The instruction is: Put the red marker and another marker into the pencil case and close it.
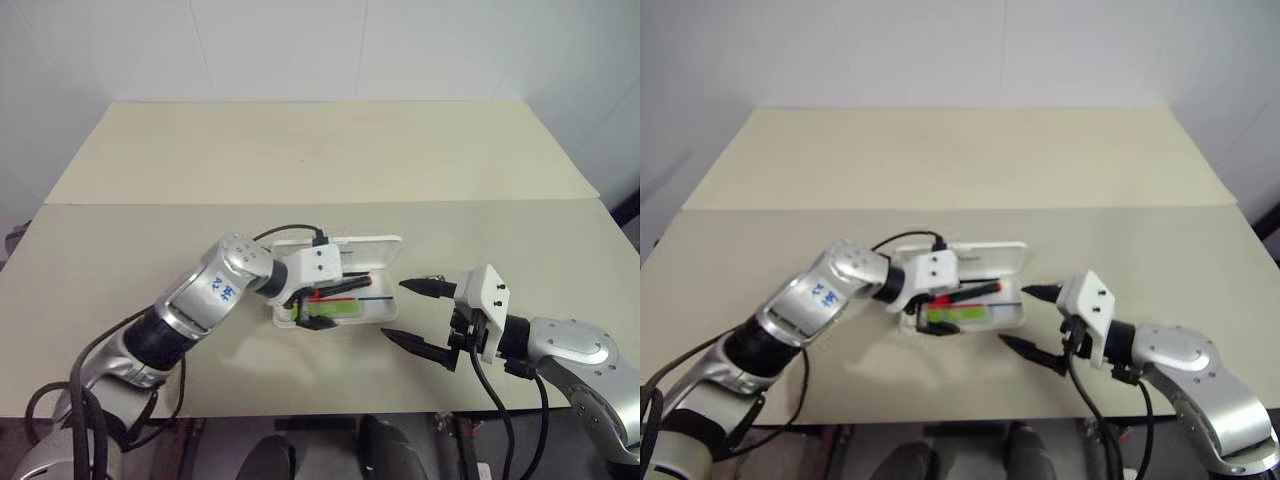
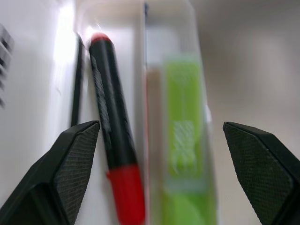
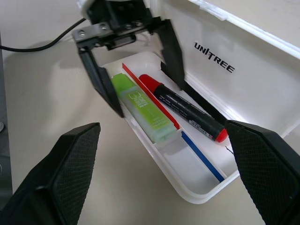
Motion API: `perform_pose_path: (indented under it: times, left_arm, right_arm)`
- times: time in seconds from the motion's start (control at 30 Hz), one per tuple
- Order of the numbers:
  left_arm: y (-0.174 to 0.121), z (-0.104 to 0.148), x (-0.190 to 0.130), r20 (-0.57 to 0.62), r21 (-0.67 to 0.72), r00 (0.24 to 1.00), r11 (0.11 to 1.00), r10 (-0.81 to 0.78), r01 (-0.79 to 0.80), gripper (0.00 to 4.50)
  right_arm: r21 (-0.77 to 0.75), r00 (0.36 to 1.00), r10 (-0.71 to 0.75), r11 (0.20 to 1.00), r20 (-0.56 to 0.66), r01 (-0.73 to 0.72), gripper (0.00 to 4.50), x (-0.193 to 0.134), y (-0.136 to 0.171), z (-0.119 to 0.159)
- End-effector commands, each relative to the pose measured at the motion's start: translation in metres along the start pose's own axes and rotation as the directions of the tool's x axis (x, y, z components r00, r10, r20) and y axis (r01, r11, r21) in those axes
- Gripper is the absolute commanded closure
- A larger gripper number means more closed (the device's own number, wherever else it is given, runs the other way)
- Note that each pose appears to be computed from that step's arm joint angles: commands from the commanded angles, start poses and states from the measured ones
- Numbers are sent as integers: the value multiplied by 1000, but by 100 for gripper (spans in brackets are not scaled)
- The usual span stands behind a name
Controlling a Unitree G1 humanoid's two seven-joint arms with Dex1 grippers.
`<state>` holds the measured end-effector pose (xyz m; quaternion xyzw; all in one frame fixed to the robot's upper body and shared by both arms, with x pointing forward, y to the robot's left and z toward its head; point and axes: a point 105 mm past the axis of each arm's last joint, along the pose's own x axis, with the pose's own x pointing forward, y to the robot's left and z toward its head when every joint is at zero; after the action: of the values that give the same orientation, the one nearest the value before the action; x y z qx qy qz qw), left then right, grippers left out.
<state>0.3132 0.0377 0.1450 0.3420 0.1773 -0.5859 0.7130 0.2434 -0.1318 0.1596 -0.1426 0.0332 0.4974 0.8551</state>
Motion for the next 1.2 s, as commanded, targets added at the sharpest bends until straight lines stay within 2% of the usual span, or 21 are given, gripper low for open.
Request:
perform_pose_path:
  times: [0.03, 0.37, 0.8, 1.07, 1.2]
  left_arm:
    - [10, 16, 0, 34, 53, 998, 997, 53, -55, 3]
    - [7, 36, 14, 78, 73, 996, 996, 42, -48, 3]
    - [10, 16, 7, 3, 44, 997, 996, 74, -74, 3]
    - [5, 17, -2, -9, 60, 997, 995, 75, -75, 3]
    - [8, 30, -7, 22, 81, 995, 992, 93, -94, 3]
  right_arm:
    - [-42, 999, -7, 999, 32, 8, 0, -2, 1, 12]
    - [-38, 999, -18, 999, 33, 20, 0, -3, 3, 12]
    - [-34, 999, -28, 999, 35, 29, 0, -3, 2, 12]
    - [-35, 999, -26, 999, 38, 28, 0, -2, 0, 12]
    - [-36, 999, -27, 999, 40, 29, 0, -1, -1, 12]
